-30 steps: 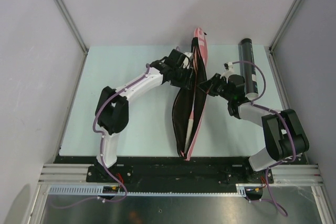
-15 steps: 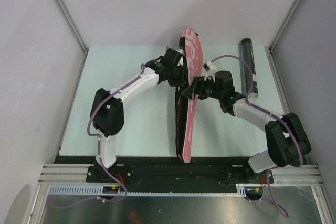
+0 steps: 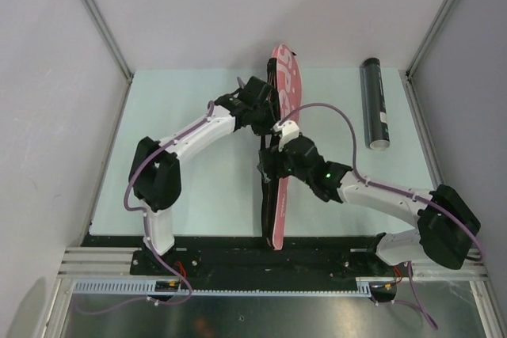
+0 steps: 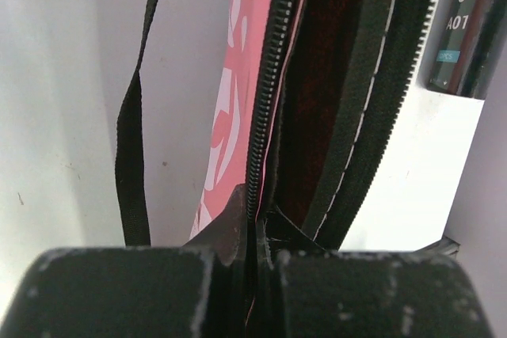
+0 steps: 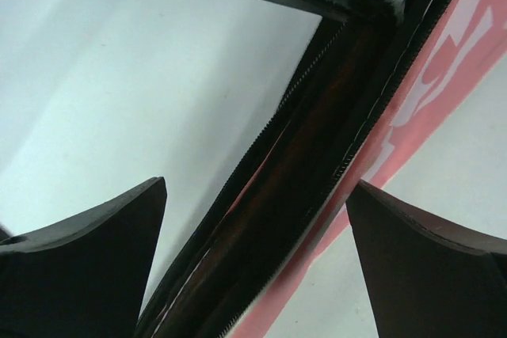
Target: Pack up the badminton gear
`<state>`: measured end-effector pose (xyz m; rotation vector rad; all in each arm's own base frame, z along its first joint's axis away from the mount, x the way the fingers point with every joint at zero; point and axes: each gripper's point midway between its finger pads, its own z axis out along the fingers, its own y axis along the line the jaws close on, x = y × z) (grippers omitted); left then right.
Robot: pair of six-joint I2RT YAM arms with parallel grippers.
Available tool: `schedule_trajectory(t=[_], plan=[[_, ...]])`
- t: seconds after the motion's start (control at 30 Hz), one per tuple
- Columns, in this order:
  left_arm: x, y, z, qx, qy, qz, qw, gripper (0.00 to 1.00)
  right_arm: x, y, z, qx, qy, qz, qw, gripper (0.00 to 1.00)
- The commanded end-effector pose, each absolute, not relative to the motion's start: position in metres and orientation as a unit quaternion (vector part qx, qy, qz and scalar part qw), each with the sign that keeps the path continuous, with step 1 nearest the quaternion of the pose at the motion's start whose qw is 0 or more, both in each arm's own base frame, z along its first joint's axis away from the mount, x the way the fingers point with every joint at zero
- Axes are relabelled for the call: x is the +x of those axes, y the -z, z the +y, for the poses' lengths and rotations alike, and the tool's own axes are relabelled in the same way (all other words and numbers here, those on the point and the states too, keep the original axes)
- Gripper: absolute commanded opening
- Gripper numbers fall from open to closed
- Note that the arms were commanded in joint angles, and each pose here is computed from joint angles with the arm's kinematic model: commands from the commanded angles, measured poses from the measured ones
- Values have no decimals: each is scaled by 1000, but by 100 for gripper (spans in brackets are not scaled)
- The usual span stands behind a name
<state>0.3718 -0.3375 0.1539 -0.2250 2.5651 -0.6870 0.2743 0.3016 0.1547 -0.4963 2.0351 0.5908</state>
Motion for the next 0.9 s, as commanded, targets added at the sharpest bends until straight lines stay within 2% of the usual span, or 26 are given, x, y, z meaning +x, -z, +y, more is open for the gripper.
schedule_trajectory(t=[0.0, 0.07, 0.1, 0.13, 0.17, 0.2, 0.23, 0.27, 0.3, 0.33, 0.37, 0.43, 0.47, 0.53, 0.6, 0.7, 0.77, 0.87], plan=[[363, -222, -340, -131, 309, 900, 278, 0, 292, -147, 276, -136, -96, 831, 530, 98], [359, -228, -340, -142, 315, 896, 279, 0, 292, -145, 276, -134, -80, 829, 538, 85], [358, -232, -342, -142, 319, 894, 280, 0, 293, -145, 274, -126, -69, 827, 544, 74], [357, -238, -341, -144, 324, 891, 283, 0, 292, -144, 273, -126, -64, 826, 546, 27], [359, -238, -337, -151, 317, 890, 293, 0, 293, -149, 274, -121, -65, 819, 557, 4], [357, -236, -332, -156, 312, 890, 294, 0, 291, -155, 272, -134, -59, 809, 569, 0], [356, -244, -326, -161, 313, 886, 302, 0, 285, -152, 274, -153, -66, 805, 570, 0], [357, -245, -320, -166, 310, 884, 308, 6, 285, -157, 279, -160, -84, 794, 581, 0], [359, -245, -313, -171, 308, 883, 311, 17, 280, -162, 285, -175, -107, 787, 582, 0], [359, -253, -307, -156, 309, 881, 323, 29, 282, -160, 283, -193, -107, 784, 581, 0], [360, -262, -303, -145, 312, 877, 335, 58, 277, -154, 289, -218, -128, 783, 568, 0], [366, -273, -288, -113, 299, 875, 365, 86, 283, -151, 281, -234, -128, 783, 563, 0], [364, -291, -277, -109, 304, 864, 386, 94, 284, -148, 280, -243, -135, 783, 556, 0], [369, -296, -251, -102, 287, 861, 408, 100, 279, -147, 283, -276, -166, 778, 540, 0], [377, -303, -214, -134, 283, 851, 420, 100, 274, -143, 281, -322, -166, 766, 532, 0], [404, -296, -181, -181, 297, 848, 400, 100, 264, -144, 282, -377, -169, 738, 533, 0], [416, -295, -184, -187, 338, 848, 364, 100, 260, -144, 284, -400, -184, 726, 528, 0], [442, -278, -179, -226, 349, 847, 331, 100, 250, -146, 292, -429, -203, 708, 523, 0]])
